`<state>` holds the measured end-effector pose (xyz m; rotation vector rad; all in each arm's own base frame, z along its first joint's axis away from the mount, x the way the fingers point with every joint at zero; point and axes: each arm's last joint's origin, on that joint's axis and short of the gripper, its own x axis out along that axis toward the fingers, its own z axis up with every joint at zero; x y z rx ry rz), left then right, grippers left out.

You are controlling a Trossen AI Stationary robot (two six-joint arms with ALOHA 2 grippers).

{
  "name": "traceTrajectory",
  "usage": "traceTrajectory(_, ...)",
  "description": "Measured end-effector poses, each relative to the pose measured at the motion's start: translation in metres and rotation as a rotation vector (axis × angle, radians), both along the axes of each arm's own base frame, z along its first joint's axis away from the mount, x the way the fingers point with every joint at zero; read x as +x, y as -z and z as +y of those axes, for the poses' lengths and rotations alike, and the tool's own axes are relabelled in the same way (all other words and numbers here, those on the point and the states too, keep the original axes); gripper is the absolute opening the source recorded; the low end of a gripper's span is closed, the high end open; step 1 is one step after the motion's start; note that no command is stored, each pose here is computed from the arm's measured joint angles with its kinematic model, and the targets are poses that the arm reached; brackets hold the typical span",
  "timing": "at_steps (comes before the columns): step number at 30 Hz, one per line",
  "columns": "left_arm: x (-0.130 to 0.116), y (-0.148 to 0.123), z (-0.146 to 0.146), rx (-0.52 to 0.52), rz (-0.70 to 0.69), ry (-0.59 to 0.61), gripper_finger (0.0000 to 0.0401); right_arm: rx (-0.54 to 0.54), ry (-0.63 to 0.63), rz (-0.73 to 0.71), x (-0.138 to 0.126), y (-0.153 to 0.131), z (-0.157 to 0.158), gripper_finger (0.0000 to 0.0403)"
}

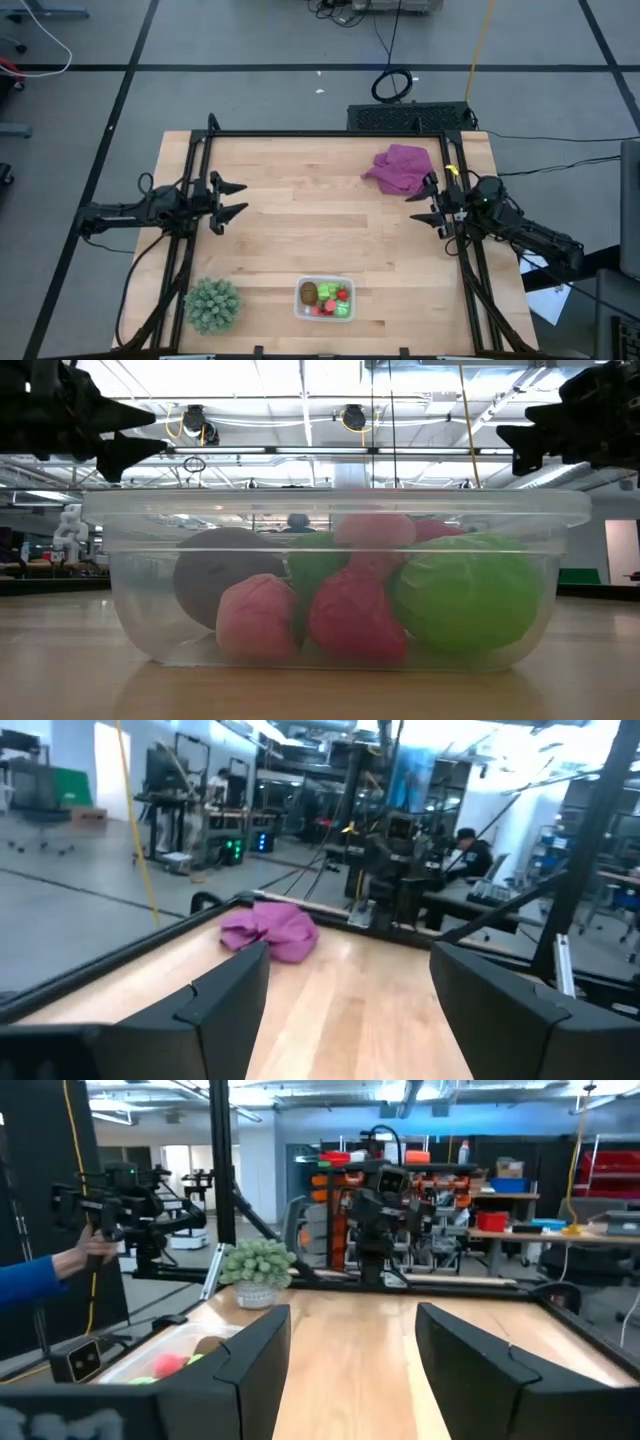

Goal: Pick and placing Produce into tupperware
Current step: Return to Home Position

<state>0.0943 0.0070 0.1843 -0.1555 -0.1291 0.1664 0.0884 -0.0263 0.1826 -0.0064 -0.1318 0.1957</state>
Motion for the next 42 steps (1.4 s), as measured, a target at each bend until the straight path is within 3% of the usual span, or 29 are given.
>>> traceTrajectory(15,0.0,-0.005,-0.011,0.05,-0.046,0.074,0.028,0.031,0.052,0.032,0.01,0.003,0.009,0.0208)
traceTrajectory(23,-0.001,-0.007,-0.013,0.046,-0.062,0.026,0.028,0.029,0.064,0.066,0.013,0.006,0.009,0.0208)
traceTrajectory(30,-0.001,-0.006,-0.014,0.043,-0.051,0.044,0.028,0.217,0.041,0.101,0.013,0.007,0.009,0.0208)
traceTrajectory(42,-0.001,-0.006,-0.014,0.04,-0.056,0.044,0.028,0.219,0.039,0.102,0.013,0.007,0.009,0.0208)
